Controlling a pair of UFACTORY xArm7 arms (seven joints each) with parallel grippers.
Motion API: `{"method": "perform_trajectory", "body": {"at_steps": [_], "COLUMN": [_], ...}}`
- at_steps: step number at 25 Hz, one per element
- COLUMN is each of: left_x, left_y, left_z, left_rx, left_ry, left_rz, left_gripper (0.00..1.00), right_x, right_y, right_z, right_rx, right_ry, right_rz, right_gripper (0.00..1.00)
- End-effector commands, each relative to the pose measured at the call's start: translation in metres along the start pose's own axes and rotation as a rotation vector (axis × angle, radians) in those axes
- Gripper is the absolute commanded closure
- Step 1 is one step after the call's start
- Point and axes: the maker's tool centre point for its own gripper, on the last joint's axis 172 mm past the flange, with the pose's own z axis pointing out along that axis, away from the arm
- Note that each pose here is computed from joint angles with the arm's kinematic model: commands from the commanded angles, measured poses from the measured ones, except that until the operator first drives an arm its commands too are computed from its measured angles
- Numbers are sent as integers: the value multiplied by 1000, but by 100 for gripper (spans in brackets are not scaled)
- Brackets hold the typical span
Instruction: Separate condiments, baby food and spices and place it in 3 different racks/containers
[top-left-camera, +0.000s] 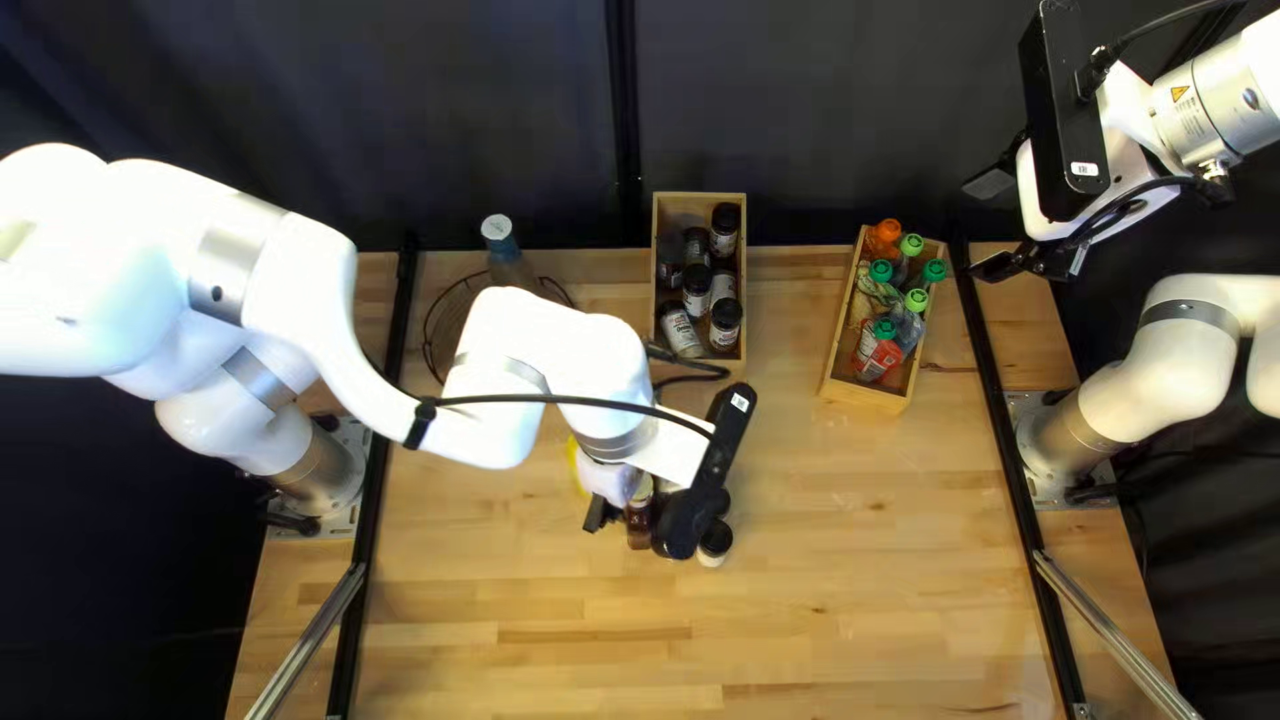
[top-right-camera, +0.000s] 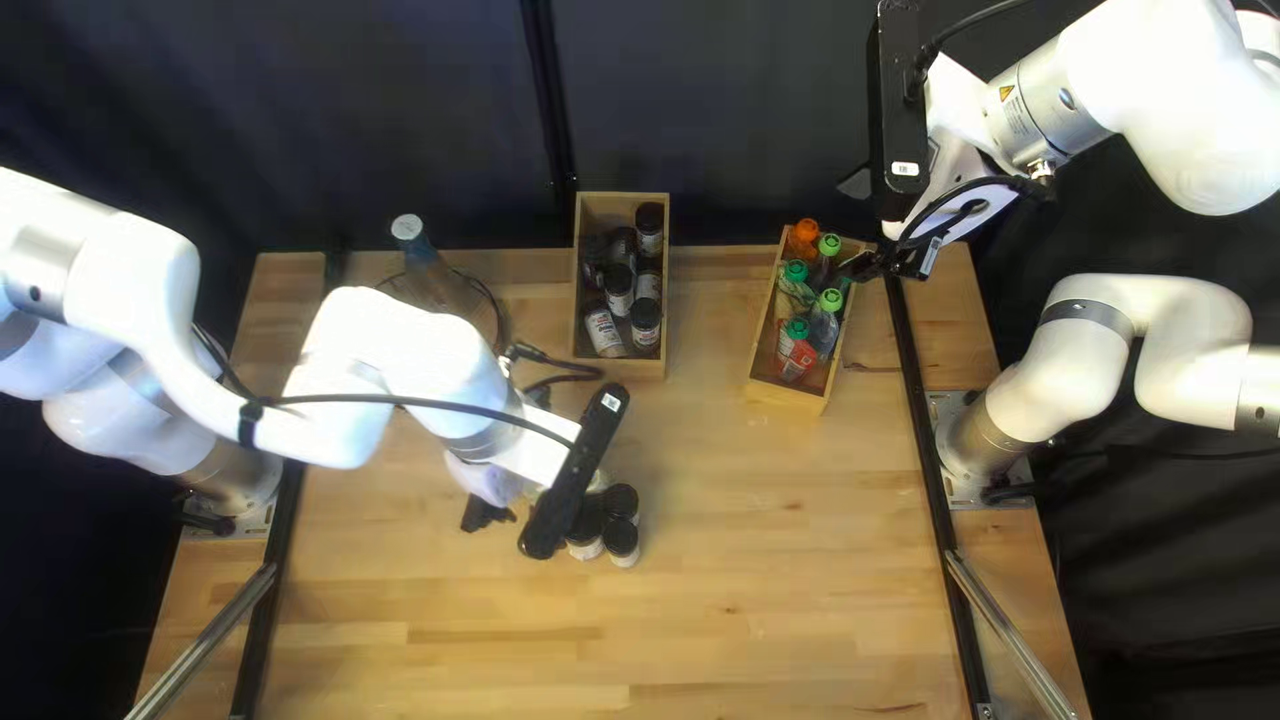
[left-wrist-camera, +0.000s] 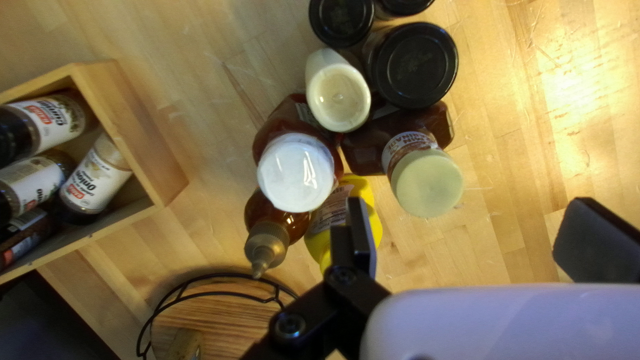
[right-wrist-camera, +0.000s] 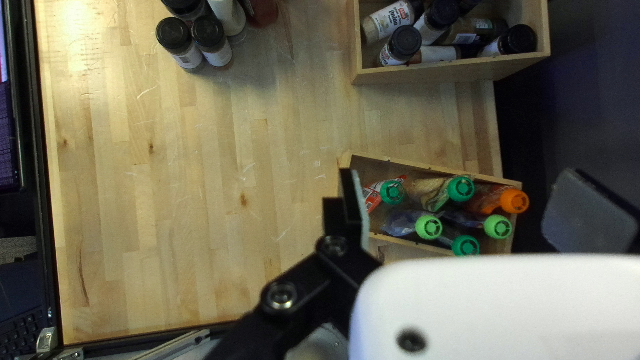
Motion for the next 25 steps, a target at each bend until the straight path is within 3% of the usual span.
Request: {"method": "perform_trajectory", "body": {"at_steps": [1,2,3,10,13,19,22,25], "left_x": [2,2,2,3,6,12,-3,-32], "left_y": [-2,-3,-4,4,22,82,112,122], "left_z": [8,10,12,9,2,-15,-31,-49], "left_rx": [9,10,9,7,0,-75,-106,-89], "left_ry": [-26,-30,-35,-57,-74,-91,-99,-110], "left_rz": [-8,-10,-11,-12,-8,67,89,51], "left_gripper": [32,41,100,100,100,100,100,100], "right_x": [0,0,0,0,0,0,0,0], "right_y": [0,0,0,0,0,0,0,0], "right_z": [0,0,0,0,0,0,0,0], "right_rx": [0,0,0,0,0,0,0,0], "right_ry": [0,0,0,0,0,0,0,0], "right_rz": [0,0,0,0,0,0,0,0], "right_gripper": [0,0,0,0,0,0,0,0]}}
